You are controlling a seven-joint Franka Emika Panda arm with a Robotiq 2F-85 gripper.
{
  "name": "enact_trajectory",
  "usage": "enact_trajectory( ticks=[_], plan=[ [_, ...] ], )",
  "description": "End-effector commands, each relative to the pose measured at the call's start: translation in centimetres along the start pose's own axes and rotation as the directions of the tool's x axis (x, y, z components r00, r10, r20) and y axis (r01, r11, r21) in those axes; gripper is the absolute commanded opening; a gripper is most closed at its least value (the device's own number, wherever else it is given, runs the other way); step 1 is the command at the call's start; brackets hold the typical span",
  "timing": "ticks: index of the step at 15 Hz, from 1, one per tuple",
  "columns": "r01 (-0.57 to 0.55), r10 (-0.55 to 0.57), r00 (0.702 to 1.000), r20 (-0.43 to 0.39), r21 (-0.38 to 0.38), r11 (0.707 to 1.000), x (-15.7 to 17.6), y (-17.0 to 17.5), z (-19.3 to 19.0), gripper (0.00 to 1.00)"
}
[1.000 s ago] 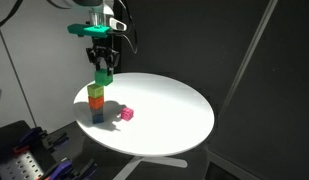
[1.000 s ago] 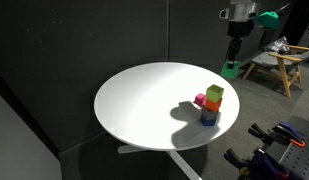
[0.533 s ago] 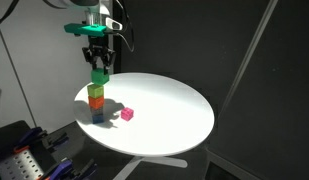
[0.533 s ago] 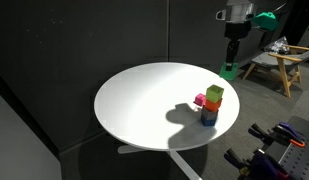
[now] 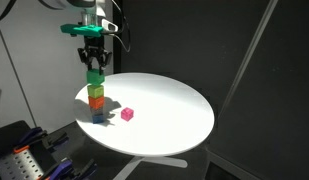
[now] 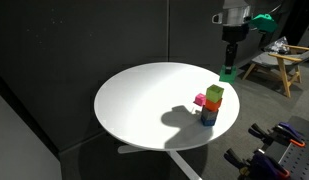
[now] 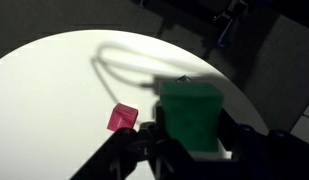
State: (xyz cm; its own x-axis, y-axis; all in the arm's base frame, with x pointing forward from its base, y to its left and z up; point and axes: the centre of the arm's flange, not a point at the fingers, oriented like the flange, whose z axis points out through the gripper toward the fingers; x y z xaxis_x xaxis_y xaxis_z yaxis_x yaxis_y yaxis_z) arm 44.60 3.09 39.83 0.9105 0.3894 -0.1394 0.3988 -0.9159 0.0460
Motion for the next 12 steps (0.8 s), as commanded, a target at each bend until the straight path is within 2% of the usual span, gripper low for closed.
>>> enact_trajectory(
  ticks=[1, 12],
  plan=[
    [0.016, -0.016, 1.000, 0.018, -0.014, 1.000, 0.4, -0.6, -0.1, 0.27],
    [0.041, -0.041, 0.998, 0.040, -0.015, 0.999, 1.7, -1.8, 1.0, 0.27]
  ],
)
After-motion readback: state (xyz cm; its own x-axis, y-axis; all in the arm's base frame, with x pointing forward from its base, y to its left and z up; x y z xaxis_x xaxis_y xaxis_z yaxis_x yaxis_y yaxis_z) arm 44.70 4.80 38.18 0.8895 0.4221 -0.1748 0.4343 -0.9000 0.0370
